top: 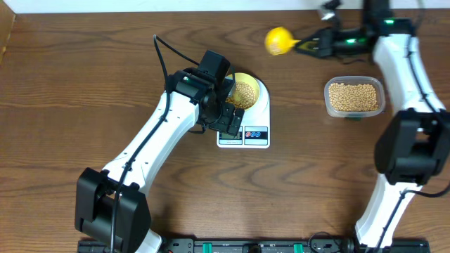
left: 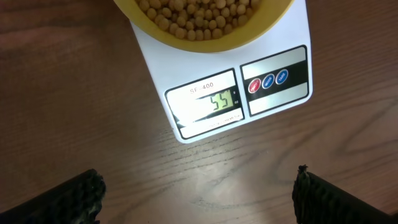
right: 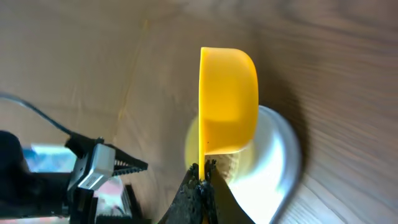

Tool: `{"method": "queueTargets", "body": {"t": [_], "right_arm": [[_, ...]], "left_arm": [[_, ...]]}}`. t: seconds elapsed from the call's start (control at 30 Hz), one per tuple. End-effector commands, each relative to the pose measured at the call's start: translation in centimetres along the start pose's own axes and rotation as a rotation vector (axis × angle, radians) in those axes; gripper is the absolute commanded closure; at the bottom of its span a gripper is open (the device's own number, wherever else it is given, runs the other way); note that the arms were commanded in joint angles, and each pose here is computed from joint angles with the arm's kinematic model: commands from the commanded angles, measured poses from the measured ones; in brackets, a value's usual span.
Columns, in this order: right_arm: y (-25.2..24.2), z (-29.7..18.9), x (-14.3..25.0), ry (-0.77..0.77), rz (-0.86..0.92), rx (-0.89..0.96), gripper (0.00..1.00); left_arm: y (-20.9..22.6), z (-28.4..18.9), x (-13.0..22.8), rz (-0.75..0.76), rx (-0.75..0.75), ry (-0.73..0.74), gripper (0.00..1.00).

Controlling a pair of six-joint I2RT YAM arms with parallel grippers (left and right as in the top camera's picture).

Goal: Scoop item into bowl and weigh 50g on scale
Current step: 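Lower the scoop into the tub and scoop soybeans, right gripper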

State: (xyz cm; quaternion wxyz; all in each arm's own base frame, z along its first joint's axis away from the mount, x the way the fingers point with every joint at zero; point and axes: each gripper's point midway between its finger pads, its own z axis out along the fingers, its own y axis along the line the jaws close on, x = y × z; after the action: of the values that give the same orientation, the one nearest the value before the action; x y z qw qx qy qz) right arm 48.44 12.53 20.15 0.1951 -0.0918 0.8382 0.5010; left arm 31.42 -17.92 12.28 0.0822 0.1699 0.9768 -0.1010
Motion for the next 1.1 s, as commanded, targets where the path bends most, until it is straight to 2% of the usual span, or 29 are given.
{"method": "queueTargets", "body": {"t": [0.0, 0.17, 0.37, 0.53, 0.7, 1.07], "right_arm": [[0.9, -4.5, -1.2, -0.08, 0.032, 0.008, 0.99], [-0.1, -10.2, -1.5, -0.17, 0.087, 0.091, 0.99], [-3.7, -15.3, 0.4, -0.204, 0.208, 0.338, 0.99], [-5.5, -15.8, 2.7, -0.139, 0.295, 0.464, 0.99], [-7.5, -15.8, 5.4, -0.02, 0.337, 0.684, 0.99], [-8.4, -14.5, 6.6, 0.127, 0.23, 0.985, 0.99]], "left_arm": [[0.2, 0.3, 0.1, -0.011, -0.001, 0.012, 0.02], [0.2, 0.3, 0.1, -0.011, -0.001, 0.011, 0.02], [0.2, 0.3, 0.1, -0.011, -0.001, 0.011, 0.02], [0.2, 0.3, 0.1, -0.011, -0.001, 0.011, 0.02], [0.2, 0.3, 0.1, -0.011, -0.001, 0.011, 0.02], [0.2, 0.3, 0.1, -0.011, -0.001, 0.011, 0.02]]}}
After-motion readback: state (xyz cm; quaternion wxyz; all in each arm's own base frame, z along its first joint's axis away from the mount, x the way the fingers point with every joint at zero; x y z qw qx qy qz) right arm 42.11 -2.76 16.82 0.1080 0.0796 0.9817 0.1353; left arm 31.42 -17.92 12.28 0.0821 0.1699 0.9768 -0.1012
